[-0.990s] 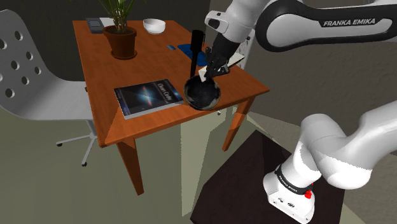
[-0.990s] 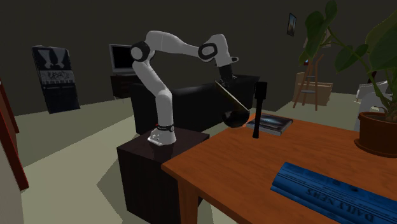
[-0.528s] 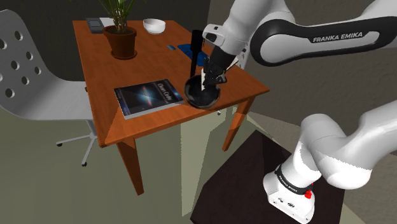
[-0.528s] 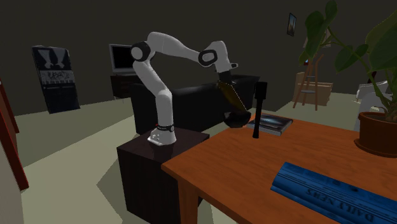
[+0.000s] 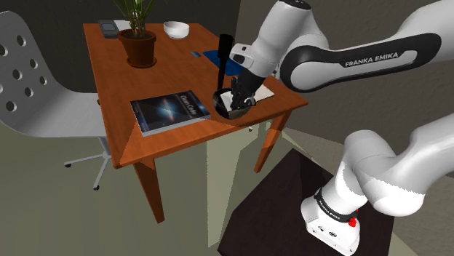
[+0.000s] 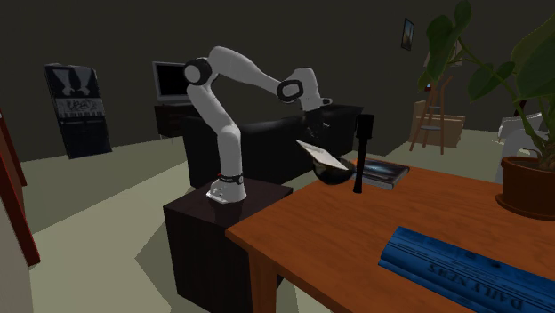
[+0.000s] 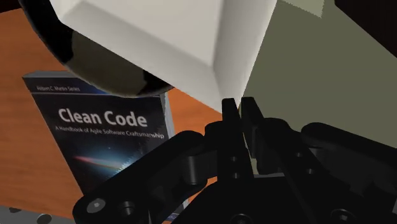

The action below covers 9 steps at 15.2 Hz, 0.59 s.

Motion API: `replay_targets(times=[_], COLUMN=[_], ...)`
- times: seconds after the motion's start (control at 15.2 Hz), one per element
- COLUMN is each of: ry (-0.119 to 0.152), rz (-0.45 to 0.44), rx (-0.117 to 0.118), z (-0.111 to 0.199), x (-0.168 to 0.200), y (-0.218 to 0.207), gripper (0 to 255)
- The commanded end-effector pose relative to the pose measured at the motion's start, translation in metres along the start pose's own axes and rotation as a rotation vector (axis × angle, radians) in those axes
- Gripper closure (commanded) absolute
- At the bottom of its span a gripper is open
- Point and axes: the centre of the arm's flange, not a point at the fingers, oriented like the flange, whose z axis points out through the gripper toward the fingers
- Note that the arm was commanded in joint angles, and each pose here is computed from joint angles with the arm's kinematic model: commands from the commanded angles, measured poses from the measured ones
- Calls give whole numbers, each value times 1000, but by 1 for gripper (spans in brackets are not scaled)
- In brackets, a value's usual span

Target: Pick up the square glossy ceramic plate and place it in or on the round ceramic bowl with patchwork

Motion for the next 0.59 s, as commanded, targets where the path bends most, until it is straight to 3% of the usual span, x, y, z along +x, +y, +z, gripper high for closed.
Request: replay_targets(times=[0.0, 0.13, 0.2, 0.53], ry=[0, 0, 0, -41], rz=[0, 0, 0, 389], rx=[0, 1, 1, 22], z=[11, 9, 9, -26], x=[0, 0, 0, -47], y=[-2, -2, -2, -17], gripper=[255, 255, 0, 0])
